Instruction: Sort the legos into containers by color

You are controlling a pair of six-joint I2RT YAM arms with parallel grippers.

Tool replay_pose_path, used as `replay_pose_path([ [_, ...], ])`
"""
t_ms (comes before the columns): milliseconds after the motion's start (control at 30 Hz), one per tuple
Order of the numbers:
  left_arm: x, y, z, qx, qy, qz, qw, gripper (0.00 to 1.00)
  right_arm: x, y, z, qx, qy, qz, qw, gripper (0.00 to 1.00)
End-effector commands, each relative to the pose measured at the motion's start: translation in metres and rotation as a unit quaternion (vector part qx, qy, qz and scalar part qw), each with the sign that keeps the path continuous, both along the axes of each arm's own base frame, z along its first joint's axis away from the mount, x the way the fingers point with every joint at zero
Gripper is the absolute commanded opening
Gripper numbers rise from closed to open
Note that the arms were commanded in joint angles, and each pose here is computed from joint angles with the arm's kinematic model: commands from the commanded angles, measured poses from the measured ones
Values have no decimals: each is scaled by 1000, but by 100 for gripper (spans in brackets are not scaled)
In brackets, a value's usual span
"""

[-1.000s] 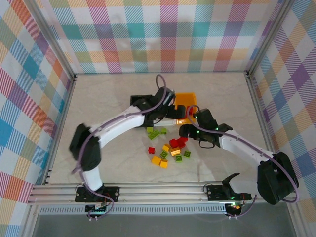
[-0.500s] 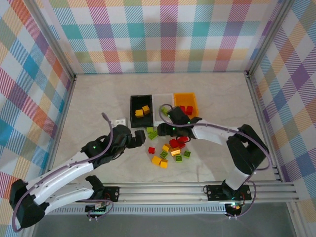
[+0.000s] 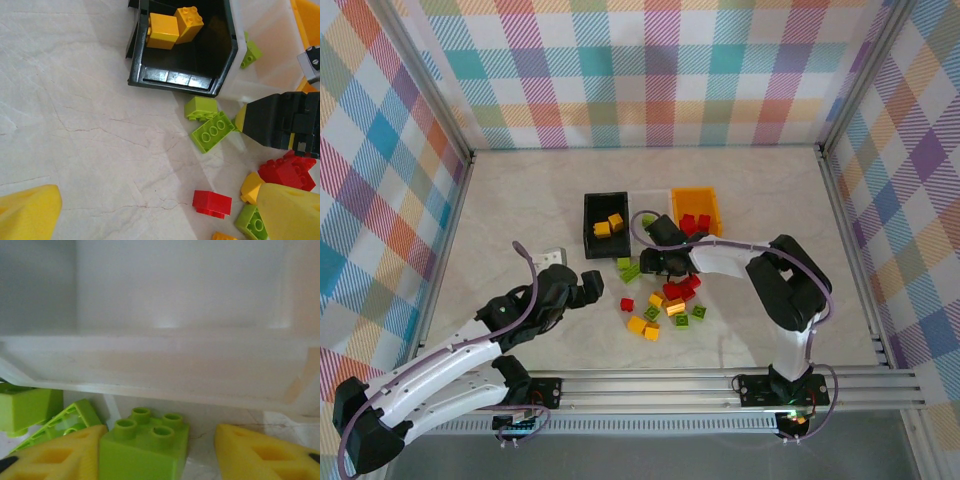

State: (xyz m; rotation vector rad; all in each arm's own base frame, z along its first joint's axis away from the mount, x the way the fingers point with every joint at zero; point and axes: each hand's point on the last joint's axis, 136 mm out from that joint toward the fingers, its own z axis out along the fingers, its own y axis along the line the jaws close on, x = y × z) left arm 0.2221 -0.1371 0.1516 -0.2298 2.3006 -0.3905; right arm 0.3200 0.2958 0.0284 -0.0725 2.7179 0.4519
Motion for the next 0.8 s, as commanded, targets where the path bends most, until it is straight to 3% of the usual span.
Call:
replay_pose_path([
  [0, -2, 6, -9, 12, 12, 11, 1000, 100, 4, 7, 4, -1, -8, 7, 1000, 50],
  [233, -3, 6, -13, 18, 21, 10, 1000, 100, -1, 8, 26, 20, -25, 15, 999, 36],
  [467, -3, 7, -15, 18, 20, 11, 1000, 100, -10, 4, 86, 64, -70, 28, 995, 36],
  [600, -5, 5, -20, 16, 26, 6, 1000, 100, 10, 2, 114, 54, -97, 15, 994, 37],
  [767, -7, -4, -27, 5, 34, -18, 999, 100, 49, 9, 106, 45, -92, -14, 995, 38],
])
